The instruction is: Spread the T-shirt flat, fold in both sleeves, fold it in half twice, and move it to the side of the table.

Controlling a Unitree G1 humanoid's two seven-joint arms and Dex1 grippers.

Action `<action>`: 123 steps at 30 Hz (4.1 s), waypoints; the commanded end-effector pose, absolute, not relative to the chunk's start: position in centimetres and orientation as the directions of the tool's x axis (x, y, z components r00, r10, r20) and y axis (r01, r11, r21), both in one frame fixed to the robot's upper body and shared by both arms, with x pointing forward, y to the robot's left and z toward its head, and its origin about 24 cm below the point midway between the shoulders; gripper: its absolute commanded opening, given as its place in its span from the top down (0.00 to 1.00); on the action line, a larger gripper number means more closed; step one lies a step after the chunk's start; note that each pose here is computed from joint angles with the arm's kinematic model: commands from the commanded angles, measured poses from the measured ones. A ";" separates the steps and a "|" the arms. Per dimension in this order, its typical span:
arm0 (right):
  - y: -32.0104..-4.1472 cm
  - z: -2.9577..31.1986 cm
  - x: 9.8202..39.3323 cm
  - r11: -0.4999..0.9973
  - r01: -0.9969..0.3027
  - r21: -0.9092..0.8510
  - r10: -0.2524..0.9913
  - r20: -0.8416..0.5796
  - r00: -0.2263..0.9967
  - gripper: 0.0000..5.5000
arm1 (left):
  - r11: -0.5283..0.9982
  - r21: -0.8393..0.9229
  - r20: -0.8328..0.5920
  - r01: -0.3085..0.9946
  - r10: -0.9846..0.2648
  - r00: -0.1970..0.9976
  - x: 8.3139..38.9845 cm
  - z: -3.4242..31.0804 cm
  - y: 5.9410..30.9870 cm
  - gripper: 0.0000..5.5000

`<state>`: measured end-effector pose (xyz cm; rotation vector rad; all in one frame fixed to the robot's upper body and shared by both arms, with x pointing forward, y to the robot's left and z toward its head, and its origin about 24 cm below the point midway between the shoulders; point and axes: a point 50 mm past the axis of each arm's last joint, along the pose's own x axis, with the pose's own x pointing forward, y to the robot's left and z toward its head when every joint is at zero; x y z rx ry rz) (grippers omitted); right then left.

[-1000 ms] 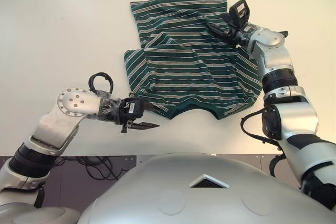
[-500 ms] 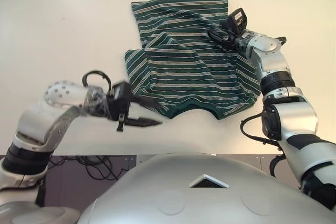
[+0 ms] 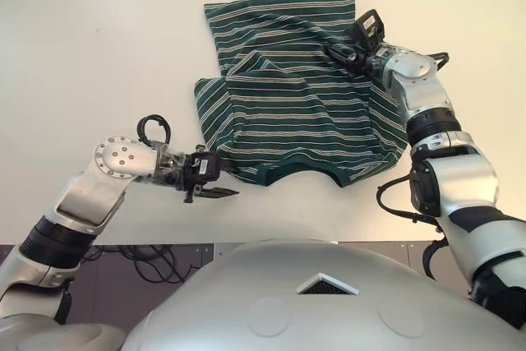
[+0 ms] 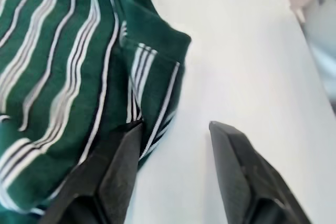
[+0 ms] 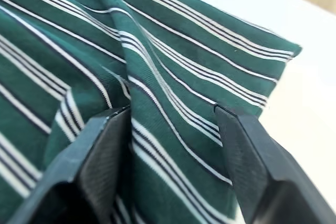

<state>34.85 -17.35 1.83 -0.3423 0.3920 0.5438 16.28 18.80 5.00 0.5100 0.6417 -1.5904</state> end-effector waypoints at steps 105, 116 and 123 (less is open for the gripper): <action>-18.2 1.1 35.9 0.868 -0.423 -0.261 0.206 -0.584 0.785 0.49 | 0.593 0.549 -0.528 0.589 -0.300 0.794 37.6 3.5 12.2 0.59; -16.7 2.5 36.7 0.888 -0.442 -0.126 0.336 -0.479 0.811 0.49 | 0.812 0.399 -0.130 0.425 -0.409 0.903 40.0 10.1 11.2 0.59; -18.4 2.4 36.4 0.912 -0.390 -0.128 0.293 -0.463 0.837 0.49 | 0.364 0.369 -0.330 0.855 -0.809 0.486 32.7 7.2 16.1 0.59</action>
